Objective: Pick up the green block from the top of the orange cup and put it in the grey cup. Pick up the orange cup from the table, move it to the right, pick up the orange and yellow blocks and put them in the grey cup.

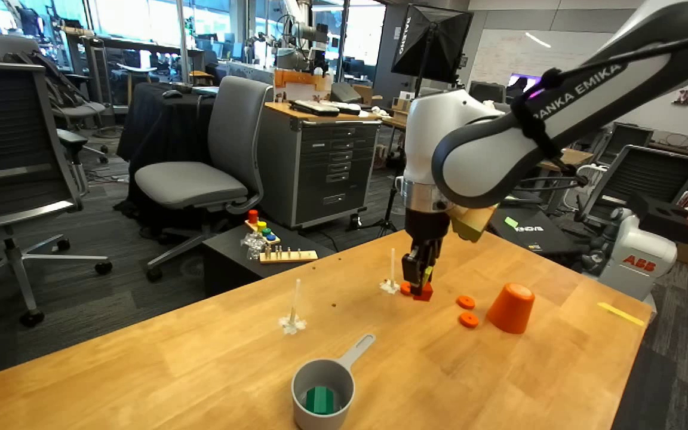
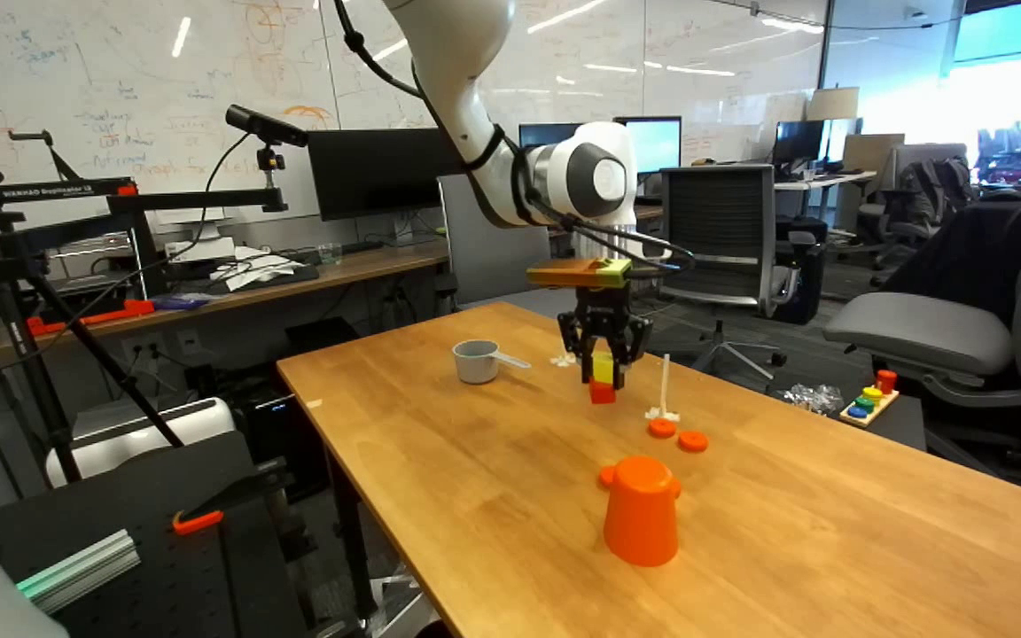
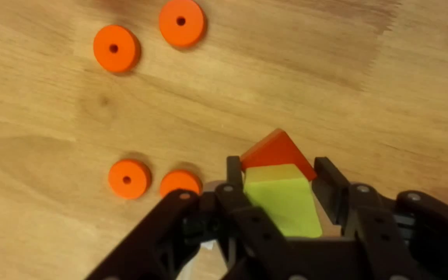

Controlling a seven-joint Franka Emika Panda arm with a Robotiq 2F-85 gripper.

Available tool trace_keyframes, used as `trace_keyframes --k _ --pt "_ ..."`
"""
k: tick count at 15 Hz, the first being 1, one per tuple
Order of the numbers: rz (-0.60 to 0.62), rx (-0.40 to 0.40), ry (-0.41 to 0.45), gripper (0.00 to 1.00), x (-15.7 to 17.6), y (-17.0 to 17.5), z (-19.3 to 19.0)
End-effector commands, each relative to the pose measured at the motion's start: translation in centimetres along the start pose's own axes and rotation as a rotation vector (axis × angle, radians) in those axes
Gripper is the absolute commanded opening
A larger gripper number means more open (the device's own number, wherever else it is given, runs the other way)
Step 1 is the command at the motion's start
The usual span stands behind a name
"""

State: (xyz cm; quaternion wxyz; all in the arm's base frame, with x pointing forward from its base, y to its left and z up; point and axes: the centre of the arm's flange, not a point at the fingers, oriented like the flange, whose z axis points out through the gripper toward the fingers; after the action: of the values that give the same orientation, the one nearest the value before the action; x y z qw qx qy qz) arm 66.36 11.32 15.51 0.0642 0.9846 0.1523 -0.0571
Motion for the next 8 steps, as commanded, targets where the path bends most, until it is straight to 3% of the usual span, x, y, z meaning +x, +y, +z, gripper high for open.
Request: trace_keyframes --k 1,5,8 --pt "-0.004 -0.009 0.054 0.25 -0.4 -2.6 -6.4" --pt "-0.049 -0.026 0.115 0.25 0.1 -7.8 -11.2" --pt "-0.101 -0.029 0.130 0.25 0.4 -12.7 -12.5"
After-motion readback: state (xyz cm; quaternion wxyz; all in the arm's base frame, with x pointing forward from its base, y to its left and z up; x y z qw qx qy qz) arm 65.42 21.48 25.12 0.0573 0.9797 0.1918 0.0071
